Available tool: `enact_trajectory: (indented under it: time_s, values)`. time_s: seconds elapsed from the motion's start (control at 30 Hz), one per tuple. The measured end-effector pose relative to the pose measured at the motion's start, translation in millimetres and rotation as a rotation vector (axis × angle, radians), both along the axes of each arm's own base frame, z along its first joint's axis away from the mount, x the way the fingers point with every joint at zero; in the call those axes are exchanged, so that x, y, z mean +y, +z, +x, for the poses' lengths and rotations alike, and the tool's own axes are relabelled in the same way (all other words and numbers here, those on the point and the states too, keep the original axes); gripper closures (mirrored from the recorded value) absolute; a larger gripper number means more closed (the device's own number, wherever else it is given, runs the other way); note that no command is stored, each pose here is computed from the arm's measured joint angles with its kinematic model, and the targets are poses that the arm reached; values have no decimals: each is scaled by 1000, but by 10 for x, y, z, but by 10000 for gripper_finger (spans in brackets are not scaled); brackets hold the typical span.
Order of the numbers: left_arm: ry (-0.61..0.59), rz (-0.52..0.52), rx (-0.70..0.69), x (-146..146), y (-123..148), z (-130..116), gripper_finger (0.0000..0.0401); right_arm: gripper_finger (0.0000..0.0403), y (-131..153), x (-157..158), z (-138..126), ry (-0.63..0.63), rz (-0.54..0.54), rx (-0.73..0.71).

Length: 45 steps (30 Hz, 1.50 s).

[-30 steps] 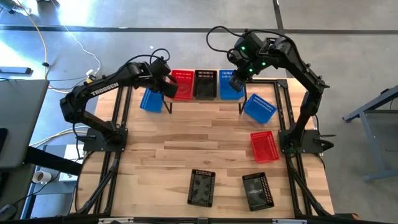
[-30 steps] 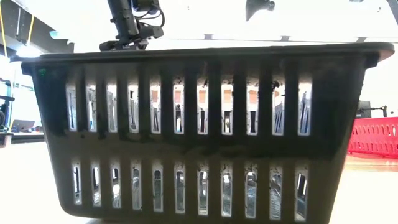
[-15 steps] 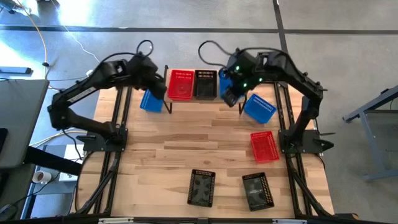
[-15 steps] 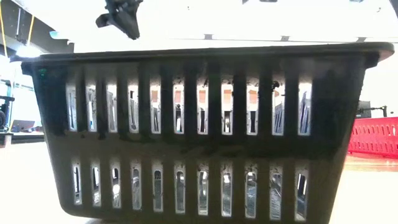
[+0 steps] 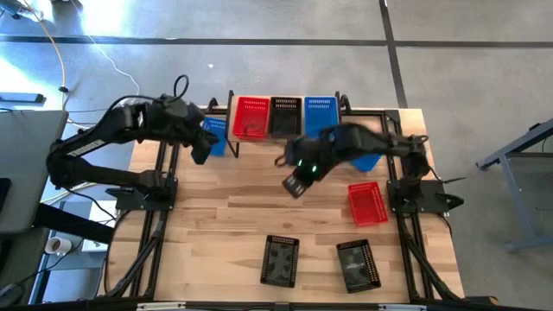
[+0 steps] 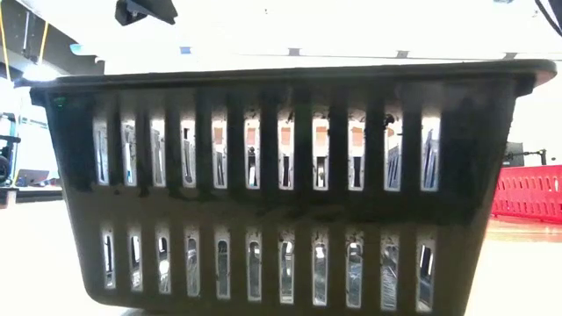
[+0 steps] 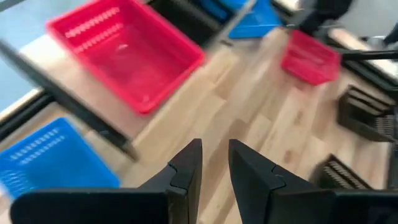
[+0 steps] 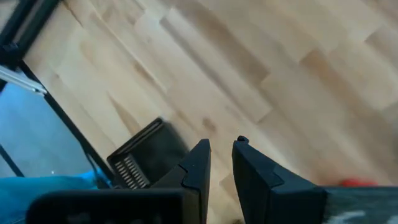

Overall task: Stack baskets on shelf by color
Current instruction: Stack the left black bin on top of the black bin on the shelf

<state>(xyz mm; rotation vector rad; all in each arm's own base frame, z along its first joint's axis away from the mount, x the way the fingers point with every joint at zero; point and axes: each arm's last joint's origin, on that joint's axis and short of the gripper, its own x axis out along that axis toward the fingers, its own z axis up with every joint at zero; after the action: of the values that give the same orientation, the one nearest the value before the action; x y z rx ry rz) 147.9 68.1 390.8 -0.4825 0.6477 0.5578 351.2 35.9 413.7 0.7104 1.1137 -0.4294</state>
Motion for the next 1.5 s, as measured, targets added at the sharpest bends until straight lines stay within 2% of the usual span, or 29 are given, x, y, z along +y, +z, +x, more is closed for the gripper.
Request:
enact_trajectory:
  time_s: [0.27,0.63,0.9,1.27,1.5]
  values:
    - [-110,13,-37,-184,-105,7,332,348,-365,578,208,-77,63,115]
    - [-182,63,-123,-295,-26,-18,332,348,-718,1216,252,-221,110,217]
    - [-182,65,-128,-301,-18,-40,332,345,-962,1532,298,-279,116,247]
    - [-181,64,-127,-301,-19,-40,332,277,-1242,1854,333,-376,104,247]
    - [-181,63,-127,-301,-20,-39,332,274,-1551,2062,384,-429,100,289]
